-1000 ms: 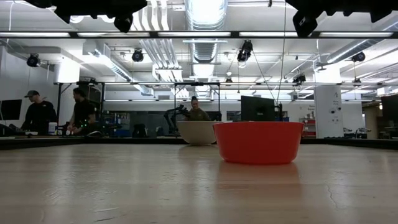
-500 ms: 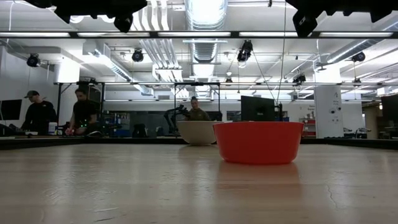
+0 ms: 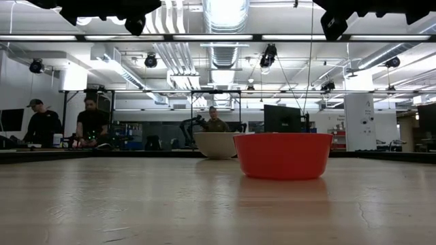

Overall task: Nest bowls inside each other
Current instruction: Stack the green bowl on top of the green bowl

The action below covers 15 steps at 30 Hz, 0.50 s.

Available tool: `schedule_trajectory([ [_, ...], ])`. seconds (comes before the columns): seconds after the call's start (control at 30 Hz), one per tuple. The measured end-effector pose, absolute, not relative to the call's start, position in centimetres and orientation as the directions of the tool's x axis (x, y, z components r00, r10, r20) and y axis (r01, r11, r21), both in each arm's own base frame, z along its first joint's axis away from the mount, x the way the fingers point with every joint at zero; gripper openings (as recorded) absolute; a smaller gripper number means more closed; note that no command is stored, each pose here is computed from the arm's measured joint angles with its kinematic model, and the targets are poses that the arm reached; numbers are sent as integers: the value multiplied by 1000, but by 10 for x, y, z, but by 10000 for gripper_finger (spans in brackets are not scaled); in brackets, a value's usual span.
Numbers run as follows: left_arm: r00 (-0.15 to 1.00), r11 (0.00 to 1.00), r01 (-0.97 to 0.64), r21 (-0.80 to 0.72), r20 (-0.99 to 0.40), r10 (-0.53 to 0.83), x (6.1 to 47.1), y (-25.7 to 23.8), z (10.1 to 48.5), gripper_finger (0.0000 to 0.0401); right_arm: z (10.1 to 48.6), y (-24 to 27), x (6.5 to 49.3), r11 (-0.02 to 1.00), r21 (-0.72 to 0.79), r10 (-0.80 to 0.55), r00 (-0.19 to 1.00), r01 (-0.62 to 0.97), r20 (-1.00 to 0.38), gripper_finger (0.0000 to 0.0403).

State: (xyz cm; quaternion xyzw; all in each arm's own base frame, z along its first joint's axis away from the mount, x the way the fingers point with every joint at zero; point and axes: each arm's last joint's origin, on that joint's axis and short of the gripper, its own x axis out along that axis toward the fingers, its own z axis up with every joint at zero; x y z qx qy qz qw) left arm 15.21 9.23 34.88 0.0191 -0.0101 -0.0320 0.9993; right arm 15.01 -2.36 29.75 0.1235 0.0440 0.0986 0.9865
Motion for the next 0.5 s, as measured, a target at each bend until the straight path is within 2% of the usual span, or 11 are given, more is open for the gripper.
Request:
schedule_trajectory([
  [0.37,998,998,64,14,19,-65,152,92,349,44,298,-24,150,950,253,205,977,-184,-61,121],
  [0.5,996,991,83,-104,-1,-84,152,92,347,44,298,-24,150,950,252,205,977,-184,-61,121],
])
